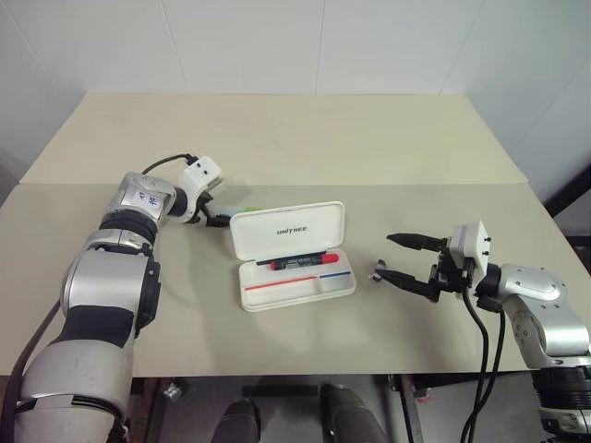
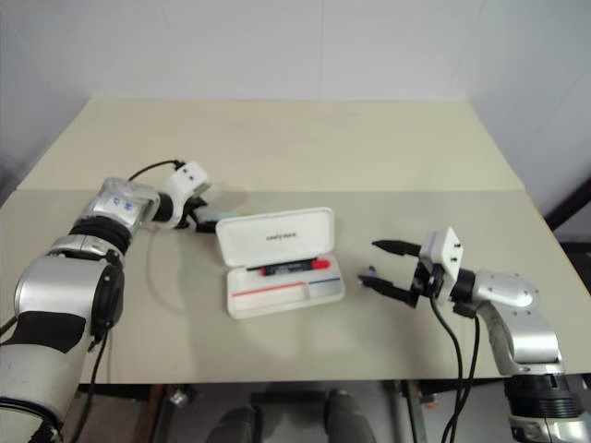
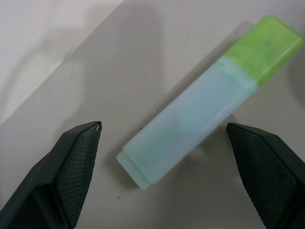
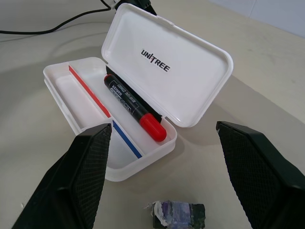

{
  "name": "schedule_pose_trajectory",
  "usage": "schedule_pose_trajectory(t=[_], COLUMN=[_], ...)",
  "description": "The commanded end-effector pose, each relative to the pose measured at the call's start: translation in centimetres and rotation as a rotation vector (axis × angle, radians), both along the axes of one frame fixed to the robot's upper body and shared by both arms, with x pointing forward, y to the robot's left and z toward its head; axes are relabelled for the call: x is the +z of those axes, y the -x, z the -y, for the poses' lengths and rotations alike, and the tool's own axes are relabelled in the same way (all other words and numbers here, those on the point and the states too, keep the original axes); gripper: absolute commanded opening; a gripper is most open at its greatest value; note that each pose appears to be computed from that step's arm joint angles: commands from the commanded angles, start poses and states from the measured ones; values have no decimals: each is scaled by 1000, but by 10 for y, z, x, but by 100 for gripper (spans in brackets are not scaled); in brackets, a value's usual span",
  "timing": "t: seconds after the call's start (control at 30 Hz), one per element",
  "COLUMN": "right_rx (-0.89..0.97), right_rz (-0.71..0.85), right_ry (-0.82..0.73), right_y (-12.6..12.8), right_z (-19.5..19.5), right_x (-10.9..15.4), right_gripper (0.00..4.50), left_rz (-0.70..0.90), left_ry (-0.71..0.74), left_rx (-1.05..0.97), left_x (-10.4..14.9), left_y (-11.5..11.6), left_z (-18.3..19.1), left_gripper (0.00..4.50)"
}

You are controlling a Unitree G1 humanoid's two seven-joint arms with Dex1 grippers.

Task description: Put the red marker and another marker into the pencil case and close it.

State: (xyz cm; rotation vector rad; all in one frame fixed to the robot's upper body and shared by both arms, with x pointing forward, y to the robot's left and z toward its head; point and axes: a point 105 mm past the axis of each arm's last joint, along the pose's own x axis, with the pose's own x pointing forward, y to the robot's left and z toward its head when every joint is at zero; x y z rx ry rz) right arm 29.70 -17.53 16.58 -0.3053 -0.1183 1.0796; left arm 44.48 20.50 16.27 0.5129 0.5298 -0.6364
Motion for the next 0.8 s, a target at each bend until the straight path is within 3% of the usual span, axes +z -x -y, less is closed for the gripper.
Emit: schedule_pose_trajectory(t=[0.03,0.13,0.43,0.8], right_rx=[-7,-8,-11,-14], right_rz=[56,57,61,62], right_ry=[-7,-6,-1,-4], right_y=[4,4,3,2], right_z=[5,5,6,5], right_x=[15,15,16,17], right_gripper=[450,450,450,450], left_rz=[27,29,10,58], left_ry=[40,60,83,14], left_rx=[9,15,33,-20], left_x=[5,5,1,15], left_y=[-2,-2,-1,-2], left_z=[1,1,1,-3], left_gripper=[449,385,106,106])
